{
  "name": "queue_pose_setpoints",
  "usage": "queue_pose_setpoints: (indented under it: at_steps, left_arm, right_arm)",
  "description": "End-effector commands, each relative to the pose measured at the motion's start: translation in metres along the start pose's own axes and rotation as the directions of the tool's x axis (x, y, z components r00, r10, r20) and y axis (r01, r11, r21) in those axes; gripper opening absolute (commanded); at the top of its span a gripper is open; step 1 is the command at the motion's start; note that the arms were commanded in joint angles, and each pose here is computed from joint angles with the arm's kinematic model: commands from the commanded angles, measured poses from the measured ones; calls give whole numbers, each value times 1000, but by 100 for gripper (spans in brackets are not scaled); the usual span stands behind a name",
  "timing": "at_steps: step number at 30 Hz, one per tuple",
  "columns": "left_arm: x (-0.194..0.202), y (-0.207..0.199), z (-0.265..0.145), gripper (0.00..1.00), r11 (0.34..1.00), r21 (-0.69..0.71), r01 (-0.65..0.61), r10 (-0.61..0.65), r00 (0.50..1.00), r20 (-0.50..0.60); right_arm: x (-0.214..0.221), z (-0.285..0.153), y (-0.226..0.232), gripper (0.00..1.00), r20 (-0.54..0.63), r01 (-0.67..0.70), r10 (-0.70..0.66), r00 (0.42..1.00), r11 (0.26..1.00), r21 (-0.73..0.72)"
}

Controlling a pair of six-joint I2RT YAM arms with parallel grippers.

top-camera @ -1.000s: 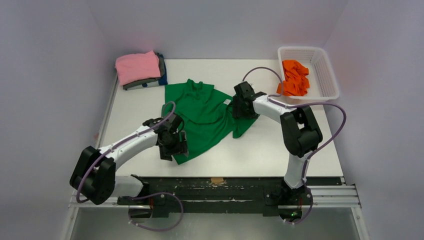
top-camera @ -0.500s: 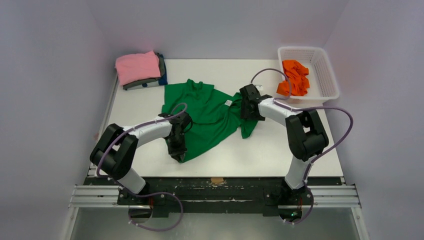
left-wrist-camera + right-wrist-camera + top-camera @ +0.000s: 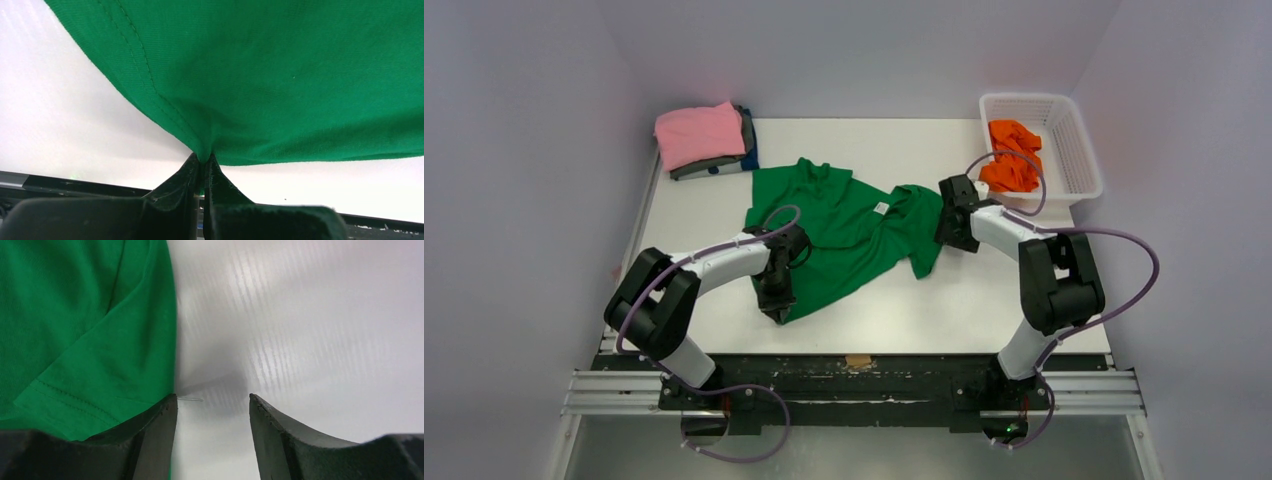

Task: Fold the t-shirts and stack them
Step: Flatten out the tshirt

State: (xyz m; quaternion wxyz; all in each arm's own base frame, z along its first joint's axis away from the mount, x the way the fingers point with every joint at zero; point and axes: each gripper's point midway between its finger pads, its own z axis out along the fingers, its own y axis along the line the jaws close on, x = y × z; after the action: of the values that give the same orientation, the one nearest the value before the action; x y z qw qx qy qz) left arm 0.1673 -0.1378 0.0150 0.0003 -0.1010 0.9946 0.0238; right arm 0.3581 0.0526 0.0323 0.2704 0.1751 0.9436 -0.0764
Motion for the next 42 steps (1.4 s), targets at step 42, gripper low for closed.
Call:
queue_pose_setpoints:
  at_steps: [42]
  left_arm:
    - [-8, 17, -8, 0, 996, -66, 67, -62, 995, 77]
  right_arm:
    - [1, -14, 96, 25, 64, 187, -176, 982, 947, -260]
